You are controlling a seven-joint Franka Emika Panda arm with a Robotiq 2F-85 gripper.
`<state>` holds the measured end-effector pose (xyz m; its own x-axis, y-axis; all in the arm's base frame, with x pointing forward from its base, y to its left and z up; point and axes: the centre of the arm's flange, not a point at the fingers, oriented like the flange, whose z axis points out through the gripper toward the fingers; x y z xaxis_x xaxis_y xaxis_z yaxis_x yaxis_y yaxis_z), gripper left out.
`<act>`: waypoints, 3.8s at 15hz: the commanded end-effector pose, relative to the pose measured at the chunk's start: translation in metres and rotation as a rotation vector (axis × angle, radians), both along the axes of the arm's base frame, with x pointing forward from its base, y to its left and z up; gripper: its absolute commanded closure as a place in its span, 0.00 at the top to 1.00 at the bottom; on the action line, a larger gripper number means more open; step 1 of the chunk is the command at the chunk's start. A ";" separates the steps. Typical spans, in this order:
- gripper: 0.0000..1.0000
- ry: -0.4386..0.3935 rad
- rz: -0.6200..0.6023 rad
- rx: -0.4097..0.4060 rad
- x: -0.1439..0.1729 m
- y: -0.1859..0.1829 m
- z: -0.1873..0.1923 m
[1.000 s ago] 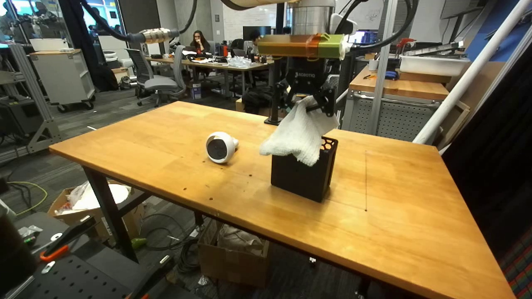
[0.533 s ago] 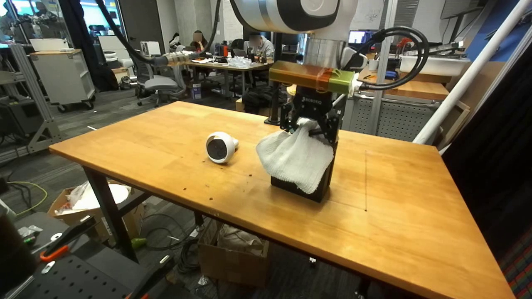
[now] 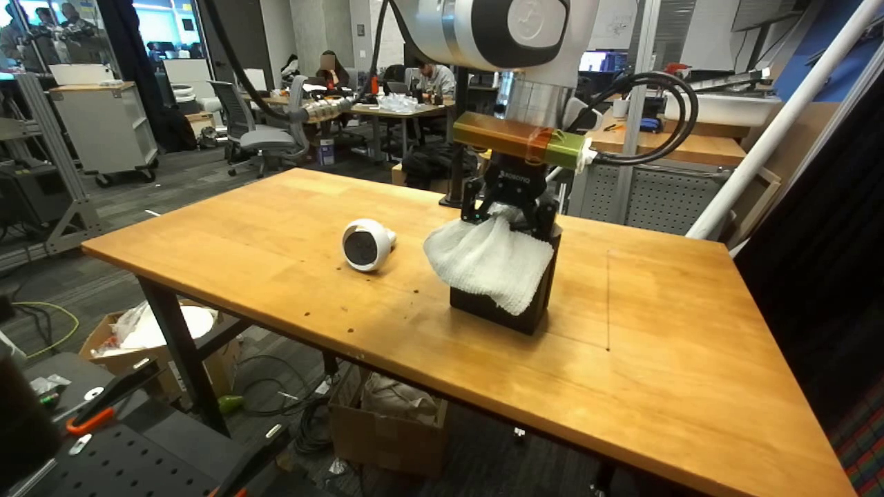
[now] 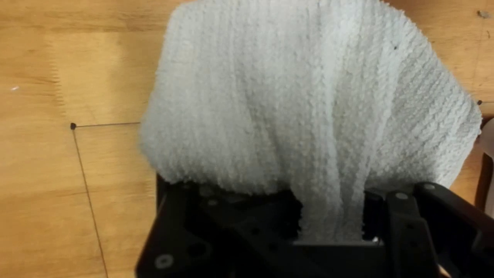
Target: Put the towel inside the black box
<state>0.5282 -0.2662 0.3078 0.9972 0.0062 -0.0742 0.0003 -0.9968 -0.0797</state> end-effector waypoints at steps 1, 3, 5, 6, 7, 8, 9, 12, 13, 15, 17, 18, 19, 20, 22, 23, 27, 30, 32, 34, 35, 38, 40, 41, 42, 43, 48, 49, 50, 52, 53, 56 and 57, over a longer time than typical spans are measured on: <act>0.03 0.044 0.004 0.062 0.022 -0.012 -0.028; 0.03 0.064 -0.009 0.082 0.022 -0.020 -0.032; 0.03 0.071 -0.027 0.106 0.022 -0.026 -0.036; 0.03 0.071 -0.036 0.118 0.023 -0.028 -0.037; 0.03 0.066 -0.046 0.133 0.023 -0.031 -0.040; 0.03 0.061 -0.056 0.139 0.024 -0.034 -0.043; 0.03 0.056 -0.063 0.142 0.024 -0.035 -0.042; 0.29 0.014 -0.086 0.136 0.018 -0.036 -0.024; 0.32 0.003 -0.088 0.130 0.015 -0.035 -0.019; 0.47 -0.014 -0.090 0.108 0.011 -0.034 -0.008; 0.63 -0.029 -0.090 0.090 0.008 -0.031 0.002; 0.69 -0.034 -0.087 0.084 0.006 -0.029 0.006; 0.76 -0.039 -0.085 0.079 0.005 -0.026 0.010; 0.85 -0.045 -0.080 0.072 0.003 -0.023 0.016; 0.98 -0.059 -0.072 0.058 0.000 -0.019 0.024; 1.00 -0.065 -0.067 0.050 -0.001 -0.017 0.028; 1.00 -0.086 -0.036 0.006 -0.005 -0.010 0.048; 0.99 -0.105 -0.012 -0.031 -0.008 -0.007 0.065; 0.88 -0.124 0.001 -0.056 -0.010 -0.007 0.078; 0.70 -0.144 0.010 -0.083 -0.011 -0.008 0.091; 0.61 -0.154 0.014 -0.095 -0.011 -0.008 0.096; 0.38 -0.174 0.022 -0.115 -0.012 -0.009 0.106; 0.22 -0.180 0.029 -0.126 -0.012 -0.009 0.108; 0.16 -0.179 0.031 -0.128 -0.011 -0.009 0.107; 0.08 -0.177 0.033 -0.128 -0.011 -0.009 0.106; 0.02 -0.174 0.037 -0.127 -0.011 -0.008 0.105; 0.01 -0.158 0.044 -0.118 -0.010 -0.010 0.095; 0.02 -0.154 0.045 -0.115 -0.009 -0.010 0.093; 0.01 -0.150 0.045 -0.110 -0.007 -0.011 0.089; 0.02 -0.142 0.046 -0.099 -0.003 -0.013 0.081; 0.01 -0.135 0.047 -0.095 -0.001 -0.015 0.077; 0.01 -0.114 0.049 -0.082 0.007 -0.019 0.064; 0.01 -0.104 0.048 -0.073 0.010 -0.020 0.056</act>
